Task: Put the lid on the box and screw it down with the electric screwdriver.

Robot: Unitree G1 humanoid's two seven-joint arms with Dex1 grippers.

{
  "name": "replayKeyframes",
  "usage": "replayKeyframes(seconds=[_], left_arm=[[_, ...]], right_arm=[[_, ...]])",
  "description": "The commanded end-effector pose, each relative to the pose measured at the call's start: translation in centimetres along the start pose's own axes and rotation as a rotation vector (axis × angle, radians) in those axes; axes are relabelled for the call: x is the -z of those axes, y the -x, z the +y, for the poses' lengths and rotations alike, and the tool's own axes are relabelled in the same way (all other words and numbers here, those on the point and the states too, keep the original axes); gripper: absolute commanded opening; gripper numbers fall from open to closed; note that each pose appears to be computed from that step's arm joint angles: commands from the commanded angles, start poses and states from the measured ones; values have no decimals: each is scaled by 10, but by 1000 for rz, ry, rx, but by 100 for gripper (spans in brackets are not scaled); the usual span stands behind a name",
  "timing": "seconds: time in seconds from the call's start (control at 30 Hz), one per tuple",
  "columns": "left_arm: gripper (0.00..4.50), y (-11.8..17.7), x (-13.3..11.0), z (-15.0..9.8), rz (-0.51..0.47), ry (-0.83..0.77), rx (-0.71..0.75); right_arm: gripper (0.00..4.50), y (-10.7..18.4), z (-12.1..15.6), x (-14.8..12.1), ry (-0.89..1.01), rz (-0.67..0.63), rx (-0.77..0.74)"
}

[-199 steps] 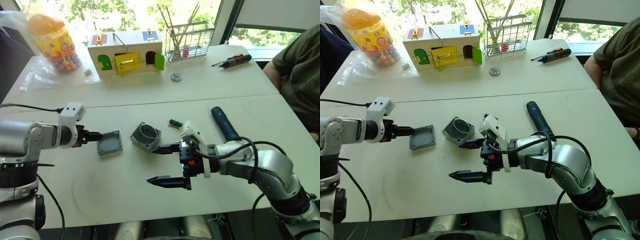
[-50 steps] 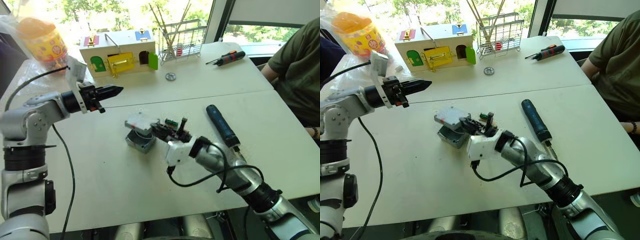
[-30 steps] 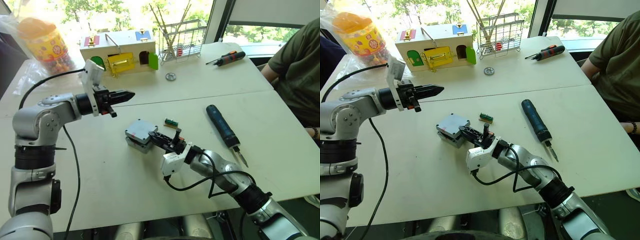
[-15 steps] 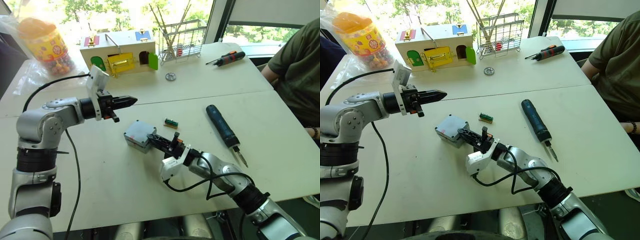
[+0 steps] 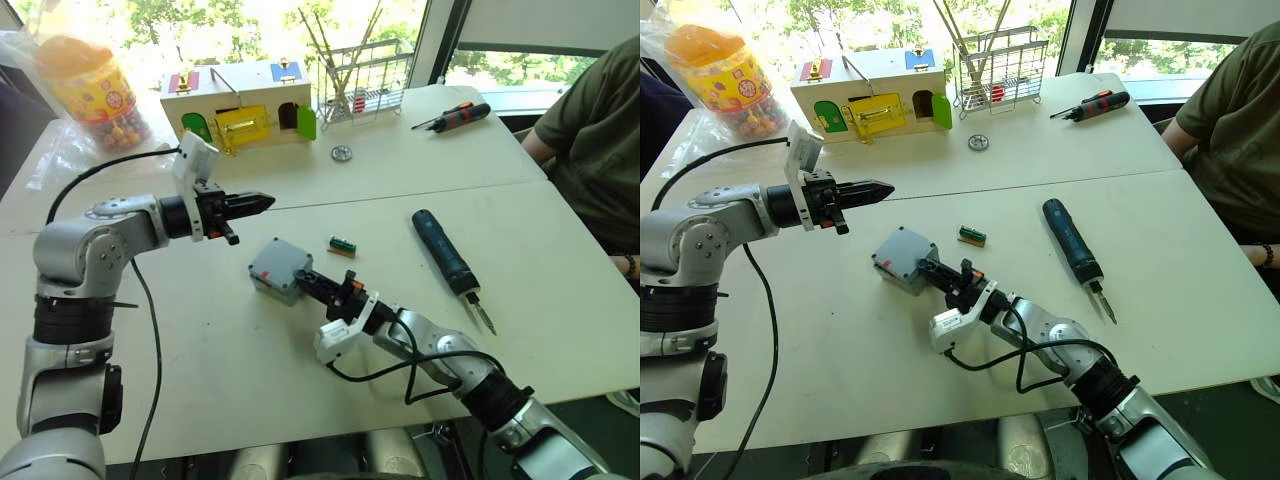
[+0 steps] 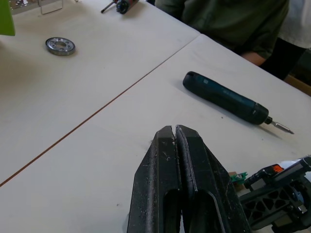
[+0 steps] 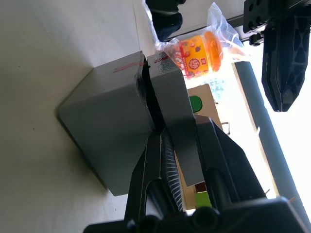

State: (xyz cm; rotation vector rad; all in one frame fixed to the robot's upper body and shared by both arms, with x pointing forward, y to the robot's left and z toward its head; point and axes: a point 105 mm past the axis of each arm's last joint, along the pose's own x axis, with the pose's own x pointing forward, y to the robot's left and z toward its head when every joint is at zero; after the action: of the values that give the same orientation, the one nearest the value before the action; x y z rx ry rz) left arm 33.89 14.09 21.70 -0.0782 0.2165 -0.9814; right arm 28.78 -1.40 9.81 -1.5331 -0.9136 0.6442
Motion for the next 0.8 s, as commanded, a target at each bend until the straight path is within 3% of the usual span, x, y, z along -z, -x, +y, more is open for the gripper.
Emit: replayKeyframes(seconds=[0.03,0.47,0.8], left_arm=[[5,2,-7,-1,-10,-32,0],[5,2,-1,1,-1,-31,-6],[5,4,15,1,67,-81,-12]], right_arm=[[12,1,3,-2,1,-6,-10],[12,7,15,-10,-36,-52,-60],[12,10,22,-8,-45,-45,-86]])
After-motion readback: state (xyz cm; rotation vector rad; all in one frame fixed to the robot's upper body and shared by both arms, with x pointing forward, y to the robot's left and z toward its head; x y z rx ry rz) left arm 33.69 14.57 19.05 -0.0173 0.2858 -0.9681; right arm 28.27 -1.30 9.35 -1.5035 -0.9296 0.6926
